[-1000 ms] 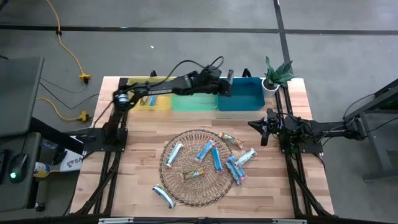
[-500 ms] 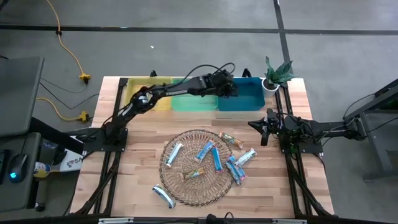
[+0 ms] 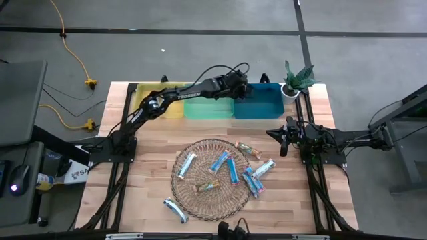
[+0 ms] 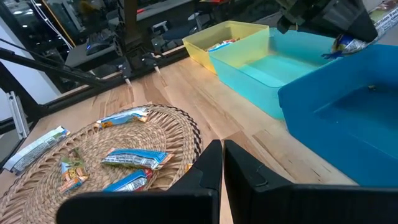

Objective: Pick and place Granola Bars by type
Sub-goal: Put the top blue granola bar into the blue bin, then put the bottom blue granola bar into the blue bin

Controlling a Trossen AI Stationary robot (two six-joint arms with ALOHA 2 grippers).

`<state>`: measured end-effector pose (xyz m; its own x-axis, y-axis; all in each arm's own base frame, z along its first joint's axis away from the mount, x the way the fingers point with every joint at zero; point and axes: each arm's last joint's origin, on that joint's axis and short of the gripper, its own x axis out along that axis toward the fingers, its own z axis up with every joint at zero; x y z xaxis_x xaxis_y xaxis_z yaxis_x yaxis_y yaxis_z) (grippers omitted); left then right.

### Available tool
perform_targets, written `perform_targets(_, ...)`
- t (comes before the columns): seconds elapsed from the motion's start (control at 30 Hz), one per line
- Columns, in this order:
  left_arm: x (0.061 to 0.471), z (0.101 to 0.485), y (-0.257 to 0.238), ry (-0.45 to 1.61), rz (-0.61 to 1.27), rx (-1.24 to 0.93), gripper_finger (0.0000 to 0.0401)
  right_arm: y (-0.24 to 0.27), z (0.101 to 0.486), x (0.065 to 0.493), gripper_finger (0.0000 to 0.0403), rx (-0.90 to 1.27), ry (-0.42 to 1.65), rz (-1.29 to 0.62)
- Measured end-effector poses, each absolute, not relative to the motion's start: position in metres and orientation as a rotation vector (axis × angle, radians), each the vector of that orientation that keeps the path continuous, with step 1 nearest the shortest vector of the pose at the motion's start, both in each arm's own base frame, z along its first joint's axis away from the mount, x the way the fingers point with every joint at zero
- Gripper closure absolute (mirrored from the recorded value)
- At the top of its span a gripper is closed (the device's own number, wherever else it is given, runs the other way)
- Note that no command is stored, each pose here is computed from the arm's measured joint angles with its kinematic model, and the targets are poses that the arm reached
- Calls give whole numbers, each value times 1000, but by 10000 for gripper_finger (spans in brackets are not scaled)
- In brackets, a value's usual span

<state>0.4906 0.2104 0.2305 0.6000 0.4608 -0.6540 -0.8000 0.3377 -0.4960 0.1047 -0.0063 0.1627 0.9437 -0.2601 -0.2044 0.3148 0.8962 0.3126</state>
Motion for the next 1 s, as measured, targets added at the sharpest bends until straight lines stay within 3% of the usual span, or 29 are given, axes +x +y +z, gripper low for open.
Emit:
perform_targets(0.17,491,220,216,484,803,-913,350,-6,163,105,402,350,160,-299)
perform_targets(0.5,495,199,215,548,785,-935,289,-6,163,105,402,349,159,-300)
perform_targets(0.7,496,198,215,551,768,-941,273,-6,163,105,402,349,160,-301)
perform_targets(0.87,498,206,215,542,672,-905,272,-6,163,105,402,349,159,-301)
perform_targets(1.0,493,234,214,520,560,-804,272,-6,163,105,402,349,159,-301)
